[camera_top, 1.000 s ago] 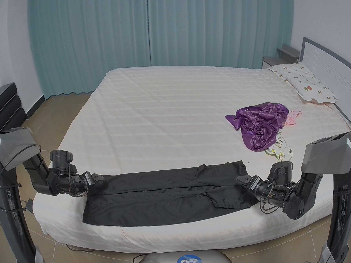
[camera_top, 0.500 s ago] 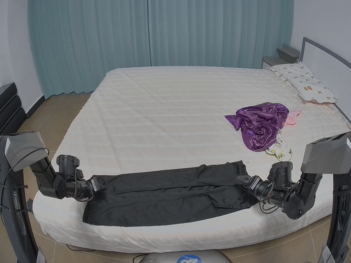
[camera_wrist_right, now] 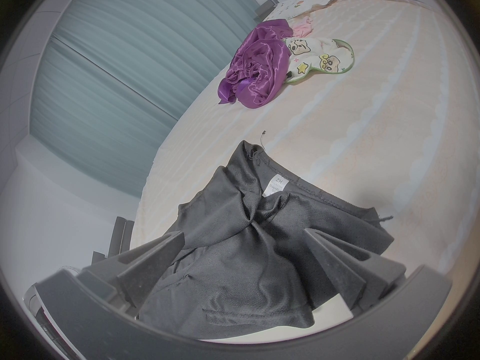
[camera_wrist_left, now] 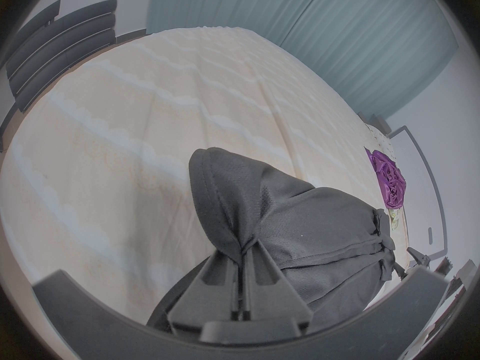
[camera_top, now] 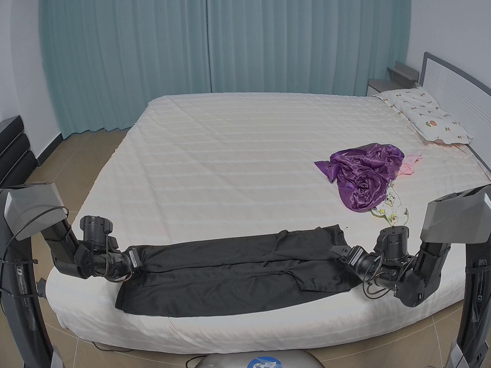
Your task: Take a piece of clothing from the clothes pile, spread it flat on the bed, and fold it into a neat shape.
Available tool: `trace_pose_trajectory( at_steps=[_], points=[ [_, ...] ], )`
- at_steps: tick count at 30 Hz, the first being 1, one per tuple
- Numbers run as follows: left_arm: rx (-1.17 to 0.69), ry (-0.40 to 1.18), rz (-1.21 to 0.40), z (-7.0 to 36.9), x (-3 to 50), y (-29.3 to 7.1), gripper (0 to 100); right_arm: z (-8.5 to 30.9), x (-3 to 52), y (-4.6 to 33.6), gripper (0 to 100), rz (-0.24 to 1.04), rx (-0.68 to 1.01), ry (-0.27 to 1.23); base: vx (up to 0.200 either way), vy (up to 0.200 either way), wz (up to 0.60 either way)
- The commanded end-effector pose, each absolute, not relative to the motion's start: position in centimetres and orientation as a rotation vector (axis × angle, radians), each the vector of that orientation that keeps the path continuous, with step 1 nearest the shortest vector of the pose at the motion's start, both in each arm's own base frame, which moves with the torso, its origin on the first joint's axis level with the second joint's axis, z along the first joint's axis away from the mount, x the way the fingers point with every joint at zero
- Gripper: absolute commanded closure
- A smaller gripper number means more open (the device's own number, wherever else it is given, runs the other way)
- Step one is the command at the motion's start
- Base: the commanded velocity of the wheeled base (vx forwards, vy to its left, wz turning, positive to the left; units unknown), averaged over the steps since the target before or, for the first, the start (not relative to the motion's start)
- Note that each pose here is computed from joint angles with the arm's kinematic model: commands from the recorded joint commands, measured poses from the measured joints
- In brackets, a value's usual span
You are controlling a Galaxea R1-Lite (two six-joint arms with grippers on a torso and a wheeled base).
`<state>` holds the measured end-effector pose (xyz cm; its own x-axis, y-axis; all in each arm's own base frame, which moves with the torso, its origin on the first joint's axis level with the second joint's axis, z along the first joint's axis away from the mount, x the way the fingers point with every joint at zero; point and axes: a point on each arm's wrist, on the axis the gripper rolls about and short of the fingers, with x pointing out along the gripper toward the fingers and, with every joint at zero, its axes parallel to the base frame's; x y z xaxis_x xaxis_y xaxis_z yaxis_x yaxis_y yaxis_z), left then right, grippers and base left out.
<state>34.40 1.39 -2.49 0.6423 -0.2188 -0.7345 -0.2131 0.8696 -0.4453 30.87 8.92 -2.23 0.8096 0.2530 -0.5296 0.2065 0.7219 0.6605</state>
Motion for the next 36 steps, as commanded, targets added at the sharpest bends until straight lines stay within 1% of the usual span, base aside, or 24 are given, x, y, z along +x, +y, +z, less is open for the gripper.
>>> trace_pose_trajectory(
  at_steps=[1, 19, 22, 36],
  points=[
    [-0.539, 0.86, 0.004, -1.55, 34.19, 1.74, 100, -2.34, 30.85, 8.94, 0, 0.027, 0.777, 0.647, 0.0, 0.0, 0.0],
    [-0.54, 0.863, 0.007, -1.54, 33.96, 1.73, 100, -2.37, 30.86, 9.05, 0, 0.03, 0.776, 0.648, 0.0, 0.0, 0.0],
    [-0.538, 0.86, 0.005, -1.53, 34.05, 1.73, 100, -2.35, 30.88, 9.1, 0, 0.032, 0.776, 0.647, -0.2, 0.0, 0.0],
    [-0.545, 0.832, 0.005, -1.11, 34.71, 1.73, 100, -2.4, 30.88, 9.1, 0, 0.032, 0.776, 0.649, 0.0, 0.0, 0.0]
  ],
)
